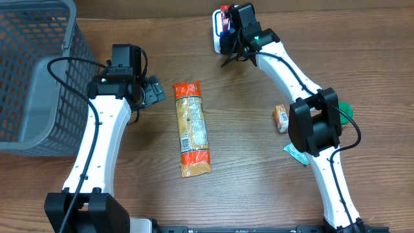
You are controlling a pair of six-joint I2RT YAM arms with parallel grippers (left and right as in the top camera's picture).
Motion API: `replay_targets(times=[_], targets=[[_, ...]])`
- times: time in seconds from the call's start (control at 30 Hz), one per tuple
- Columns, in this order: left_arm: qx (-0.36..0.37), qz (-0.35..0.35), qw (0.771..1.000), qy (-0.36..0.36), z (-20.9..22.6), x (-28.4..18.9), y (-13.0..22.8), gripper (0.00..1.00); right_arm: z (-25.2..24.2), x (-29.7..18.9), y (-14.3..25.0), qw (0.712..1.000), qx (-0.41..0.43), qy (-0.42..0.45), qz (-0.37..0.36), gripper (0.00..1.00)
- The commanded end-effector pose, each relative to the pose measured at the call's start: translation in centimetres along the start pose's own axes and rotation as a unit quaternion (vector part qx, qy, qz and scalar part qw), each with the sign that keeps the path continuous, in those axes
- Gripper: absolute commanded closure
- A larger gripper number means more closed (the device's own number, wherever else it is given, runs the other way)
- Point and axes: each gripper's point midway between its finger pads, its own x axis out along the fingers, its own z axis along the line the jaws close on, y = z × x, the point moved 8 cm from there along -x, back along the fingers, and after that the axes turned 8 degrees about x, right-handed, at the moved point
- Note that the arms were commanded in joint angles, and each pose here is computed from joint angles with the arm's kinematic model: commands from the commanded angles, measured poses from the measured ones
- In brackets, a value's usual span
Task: Scan the item barcode
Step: 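Carry the Nescafe stick to the white scanner and hold it there, then move the stick right and drop it near the green jar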
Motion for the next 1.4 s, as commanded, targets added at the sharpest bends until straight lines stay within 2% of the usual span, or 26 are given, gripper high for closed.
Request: replay_targets(times=[0.0, 0.5, 0.57, 0.7, 0.87, 1.03, 1.2, 1.37], targets=[[0.006, 0.000, 1.000, -0.005, 0.1, 0.1, -0.1, 0.00, -0.6, 0.4, 0.3, 1.000, 0.006, 0.007, 0.004, 0.96], [0.006, 0.000, 1.000, -0.005, 0.1, 0.1, -0.1, 0.00, -1.1, 0.8, 1.3, 0.999, 0.008, 0.018, 0.029, 0.93], [0.006, 0.000, 1.000, -0.005, 0.1, 0.1, -0.1, 0.00, -1.1, 0.8, 1.4, 0.999, 0.008, 0.019, 0.031, 0.96], [0.006, 0.000, 1.000, -0.005, 0.1, 0.1, -0.1, 0.00, -0.9, -0.9, 0.7, 0.999, 0.010, 0.024, 0.036, 0.96], [0.006, 0.000, 1.000, -0.005, 0.1, 0.1, -0.1, 0.00, 0.0, -7.4, -3.1, 0.999, 0.009, 0.039, -0.012, 0.97], [0.006, 0.000, 1.000, -0.005, 0.1, 0.1, -0.1, 0.00, 1.8, -17.2, -5.1, 0.999, 0.010, 0.034, -0.026, 0.96], [0.006, 0.000, 1.000, -0.005, 0.1, 0.1, -0.1, 0.00, 1.9, -27.4, -3.4, 0.998, 0.016, 0.055, 0.014, 0.96], [0.006, 0.000, 1.000, -0.005, 0.1, 0.1, -0.1, 0.00, 0.1, -31.8, -0.7, 0.991, 0.034, 0.094, 0.084, 0.96]])
